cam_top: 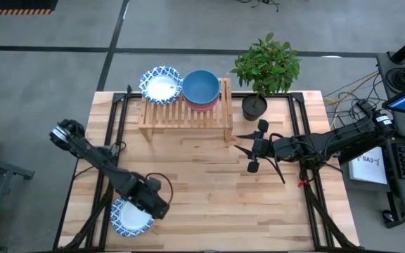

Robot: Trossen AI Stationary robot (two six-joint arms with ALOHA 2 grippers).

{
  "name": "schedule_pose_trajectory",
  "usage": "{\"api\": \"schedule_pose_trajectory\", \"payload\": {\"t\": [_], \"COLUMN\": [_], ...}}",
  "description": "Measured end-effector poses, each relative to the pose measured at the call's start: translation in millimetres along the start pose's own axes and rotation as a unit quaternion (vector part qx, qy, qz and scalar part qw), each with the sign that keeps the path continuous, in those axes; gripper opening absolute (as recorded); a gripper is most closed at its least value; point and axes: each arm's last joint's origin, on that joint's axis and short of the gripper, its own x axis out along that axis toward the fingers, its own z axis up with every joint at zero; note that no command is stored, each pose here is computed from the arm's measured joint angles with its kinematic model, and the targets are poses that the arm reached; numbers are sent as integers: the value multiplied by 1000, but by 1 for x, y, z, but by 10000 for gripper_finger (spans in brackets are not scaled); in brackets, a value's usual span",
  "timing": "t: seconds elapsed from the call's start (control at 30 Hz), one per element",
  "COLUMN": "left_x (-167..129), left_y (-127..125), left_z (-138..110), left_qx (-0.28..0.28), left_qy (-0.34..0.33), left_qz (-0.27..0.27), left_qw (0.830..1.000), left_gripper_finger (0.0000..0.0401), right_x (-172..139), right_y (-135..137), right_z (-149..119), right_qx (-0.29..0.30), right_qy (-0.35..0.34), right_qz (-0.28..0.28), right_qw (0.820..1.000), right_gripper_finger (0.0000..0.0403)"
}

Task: Place and stack bowls onto a shelf
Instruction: Stack the white bowl on the top of the other white bowl on the shelf

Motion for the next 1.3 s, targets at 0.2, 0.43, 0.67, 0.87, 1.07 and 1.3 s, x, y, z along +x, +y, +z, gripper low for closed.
{"api": "schedule_pose_trajectory", "payload": {"t": [0.2, 0.43, 0.67, 0.87, 1.07, 1.3], "left_x": [11, 41, 54, 60, 66, 64], "left_y": [-18, -29, -35, -28, -19, -20], "left_z": [-15, -26, -29, -27, -25, -26], "left_qx": [13, 10, 25, 24, 21, 58], "left_qy": [6, 1, -15, -27, -18, -10], "left_qz": [47, 88, 98, 112, 130, 131], "left_qw": [999, 996, 995, 993, 991, 990], "left_gripper_finger": [56, 159, 210, 183, 121, 10], "right_x": [0, 0, 0, 0, 0, 0], "right_y": [0, 0, 0, 0, 0, 0], "right_z": [-1, -1, -1, -1, -1, -1], "right_qx": [-1, 0, 4, 5, 9, 8], "right_qy": [3, 4, 4, 4, 6, 6], "right_qz": [1, 1, 1, 1, 1, 1], "right_qw": [1000, 1000, 1000, 1000, 1000, 1000], "right_gripper_finger": [150, 150, 150, 150, 150, 150]}}
